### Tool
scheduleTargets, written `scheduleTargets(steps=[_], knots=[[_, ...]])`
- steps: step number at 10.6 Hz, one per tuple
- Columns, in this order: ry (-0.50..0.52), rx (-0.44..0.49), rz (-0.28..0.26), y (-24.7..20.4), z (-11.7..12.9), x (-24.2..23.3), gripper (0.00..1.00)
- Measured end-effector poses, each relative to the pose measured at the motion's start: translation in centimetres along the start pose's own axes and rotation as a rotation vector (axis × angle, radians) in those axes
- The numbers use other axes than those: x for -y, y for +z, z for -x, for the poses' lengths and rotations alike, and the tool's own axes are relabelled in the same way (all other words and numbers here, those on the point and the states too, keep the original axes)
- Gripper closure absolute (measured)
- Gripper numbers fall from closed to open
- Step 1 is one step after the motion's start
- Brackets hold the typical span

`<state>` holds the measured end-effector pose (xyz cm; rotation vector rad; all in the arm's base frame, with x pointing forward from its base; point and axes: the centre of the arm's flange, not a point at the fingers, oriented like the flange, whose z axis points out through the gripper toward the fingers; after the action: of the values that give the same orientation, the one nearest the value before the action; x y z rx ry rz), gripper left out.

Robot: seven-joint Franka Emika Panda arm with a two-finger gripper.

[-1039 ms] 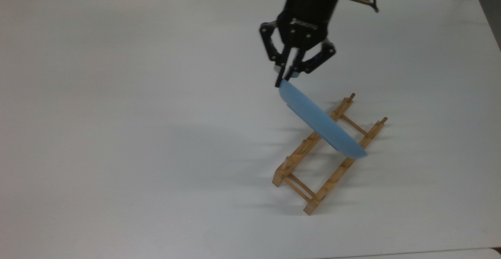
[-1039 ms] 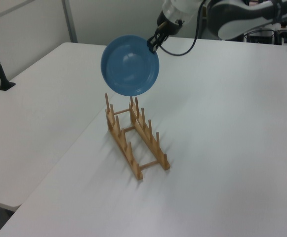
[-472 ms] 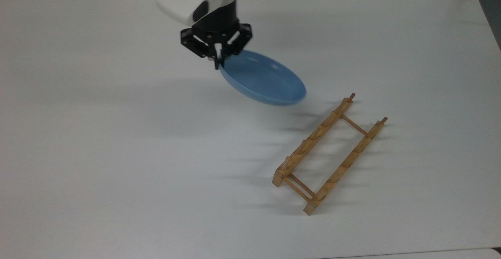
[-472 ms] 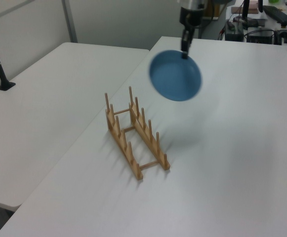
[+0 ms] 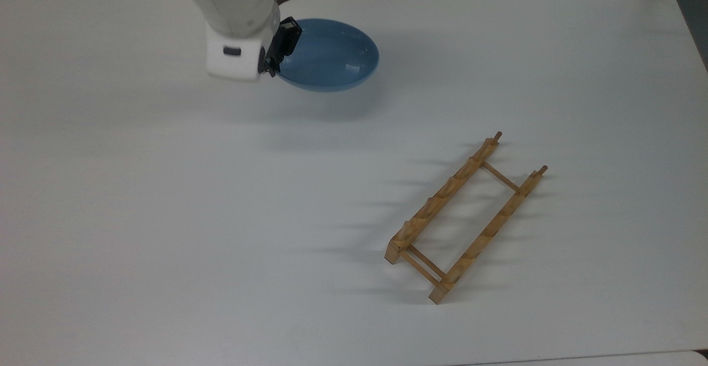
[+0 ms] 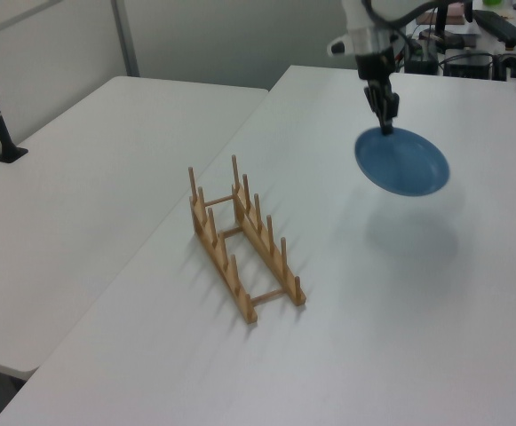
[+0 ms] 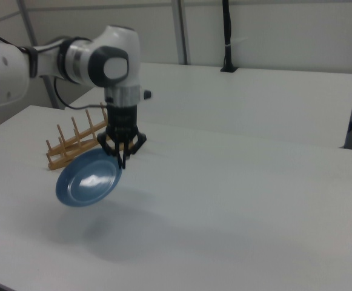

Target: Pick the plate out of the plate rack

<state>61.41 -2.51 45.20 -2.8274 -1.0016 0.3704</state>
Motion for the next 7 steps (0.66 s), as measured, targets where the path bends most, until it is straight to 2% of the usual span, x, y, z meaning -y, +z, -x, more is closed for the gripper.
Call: scheduleTargets(steps=[3,7], knots=[[-0.072,0.102,-0.082,6.4,-1.8,-1.2,0.94],[-0.089,0.179,-0.12,11.3,-3.5,-1.6,0.94]])
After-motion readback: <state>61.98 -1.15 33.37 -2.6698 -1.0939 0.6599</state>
